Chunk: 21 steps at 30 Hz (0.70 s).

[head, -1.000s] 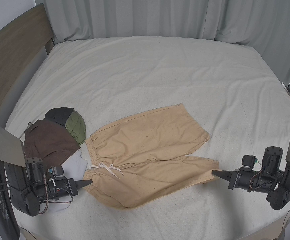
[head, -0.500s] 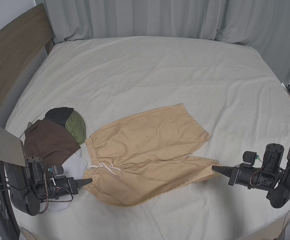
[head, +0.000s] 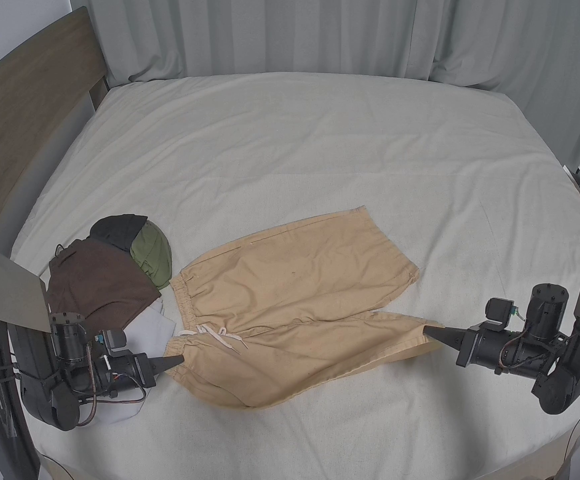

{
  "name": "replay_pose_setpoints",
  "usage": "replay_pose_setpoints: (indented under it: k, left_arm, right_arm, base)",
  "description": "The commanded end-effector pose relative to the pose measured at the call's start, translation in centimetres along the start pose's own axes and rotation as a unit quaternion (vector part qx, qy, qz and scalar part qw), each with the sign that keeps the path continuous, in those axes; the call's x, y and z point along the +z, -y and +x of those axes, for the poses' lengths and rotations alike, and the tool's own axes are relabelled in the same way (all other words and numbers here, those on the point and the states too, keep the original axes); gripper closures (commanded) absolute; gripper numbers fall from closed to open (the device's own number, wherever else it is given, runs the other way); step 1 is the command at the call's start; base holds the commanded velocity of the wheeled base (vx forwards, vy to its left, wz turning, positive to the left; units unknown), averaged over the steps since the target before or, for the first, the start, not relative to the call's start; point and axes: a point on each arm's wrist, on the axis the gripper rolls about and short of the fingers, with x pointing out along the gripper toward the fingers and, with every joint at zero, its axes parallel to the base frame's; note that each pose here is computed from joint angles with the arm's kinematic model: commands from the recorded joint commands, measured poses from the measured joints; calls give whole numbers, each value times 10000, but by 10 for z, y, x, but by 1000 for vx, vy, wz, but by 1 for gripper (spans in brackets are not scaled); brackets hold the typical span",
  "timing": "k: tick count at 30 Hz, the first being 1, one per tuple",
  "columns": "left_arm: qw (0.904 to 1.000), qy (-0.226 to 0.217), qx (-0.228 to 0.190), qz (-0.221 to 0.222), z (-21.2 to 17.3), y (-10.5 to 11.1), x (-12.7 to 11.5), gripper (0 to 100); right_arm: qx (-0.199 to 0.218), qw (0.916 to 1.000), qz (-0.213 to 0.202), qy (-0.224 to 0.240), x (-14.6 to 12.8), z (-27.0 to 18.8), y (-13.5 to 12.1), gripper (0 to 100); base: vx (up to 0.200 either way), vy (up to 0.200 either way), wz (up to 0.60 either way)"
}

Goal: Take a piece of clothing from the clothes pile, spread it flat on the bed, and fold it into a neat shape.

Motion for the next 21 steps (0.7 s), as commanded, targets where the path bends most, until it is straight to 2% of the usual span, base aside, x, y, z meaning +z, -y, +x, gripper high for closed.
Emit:
replay_pose_setpoints:
  k: [1,21]
  left_arm:
    - [10000,18,0,8,0,0,1,100]
    - [9999,151,-48,-4,-2,4,8,100]
  right_arm:
    - [19,10000,-13,35,2,1,0,100]
    - [116,9991,-23,416,19,3,-7,100]
  base:
    - [0,0,0]
    - [0,0,0]
